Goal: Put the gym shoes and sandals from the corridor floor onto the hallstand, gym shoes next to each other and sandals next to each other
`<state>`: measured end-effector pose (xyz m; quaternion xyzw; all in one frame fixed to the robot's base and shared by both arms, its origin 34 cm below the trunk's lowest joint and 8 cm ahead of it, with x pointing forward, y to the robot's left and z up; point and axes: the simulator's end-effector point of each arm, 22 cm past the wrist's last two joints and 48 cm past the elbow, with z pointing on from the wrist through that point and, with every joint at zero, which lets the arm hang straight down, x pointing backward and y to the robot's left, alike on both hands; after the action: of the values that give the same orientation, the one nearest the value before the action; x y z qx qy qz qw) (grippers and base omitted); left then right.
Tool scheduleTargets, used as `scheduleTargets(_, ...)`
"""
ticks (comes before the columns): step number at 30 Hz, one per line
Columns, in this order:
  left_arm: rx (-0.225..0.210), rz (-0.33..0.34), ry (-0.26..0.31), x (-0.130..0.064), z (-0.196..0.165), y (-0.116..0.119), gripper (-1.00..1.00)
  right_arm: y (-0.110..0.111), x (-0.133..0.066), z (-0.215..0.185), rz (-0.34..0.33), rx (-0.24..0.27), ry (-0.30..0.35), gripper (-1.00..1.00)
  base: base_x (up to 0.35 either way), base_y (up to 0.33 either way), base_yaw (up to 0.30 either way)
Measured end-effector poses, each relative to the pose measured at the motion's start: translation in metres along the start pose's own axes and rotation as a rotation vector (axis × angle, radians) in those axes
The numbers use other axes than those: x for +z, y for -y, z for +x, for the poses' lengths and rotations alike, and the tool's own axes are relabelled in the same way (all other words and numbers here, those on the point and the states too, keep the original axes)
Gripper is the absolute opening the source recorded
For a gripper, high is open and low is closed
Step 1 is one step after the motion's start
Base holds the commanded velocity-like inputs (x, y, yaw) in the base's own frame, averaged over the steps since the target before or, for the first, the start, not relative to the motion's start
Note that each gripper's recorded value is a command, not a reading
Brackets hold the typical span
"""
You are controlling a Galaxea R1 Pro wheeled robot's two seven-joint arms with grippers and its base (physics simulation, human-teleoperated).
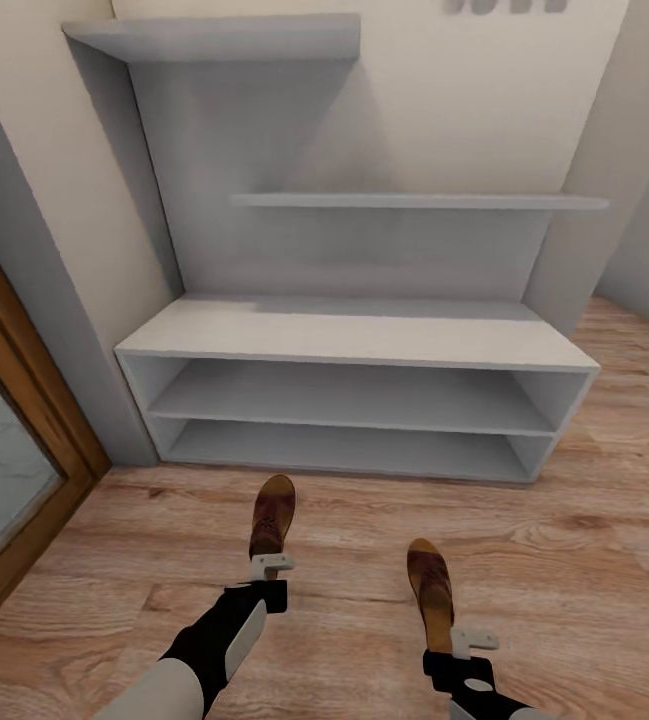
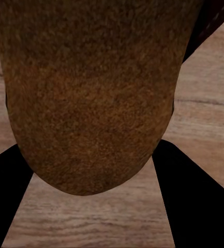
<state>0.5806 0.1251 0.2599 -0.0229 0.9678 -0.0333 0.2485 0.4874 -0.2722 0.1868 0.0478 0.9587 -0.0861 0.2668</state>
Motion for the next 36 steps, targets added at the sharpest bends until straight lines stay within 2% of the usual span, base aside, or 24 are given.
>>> scheduleTargets(12,0.0,0.0,0.001,0.0,-0.0003,0.0001,-1.0,0.0,0.0,0.0004,0.0,0.0,-0.001,-1.0,0.0,0.337,-0.003)
scheduleTargets(21,0.001,0.0,0.0,0.0,-0.0001,-0.0001,-1.0,0.0,0.0,0.0003,0.0,-0.001,0.0,-1.0,-0.03,0.057,-0.169)
scheduleTargets(36,0.002,-0.001,0.0,0.0,0.0001,-0.0001,-1.0,0.0,0.0,0.0003,0.0,0.0,0.0,-1.0,-0.184,0.03,-0.015)
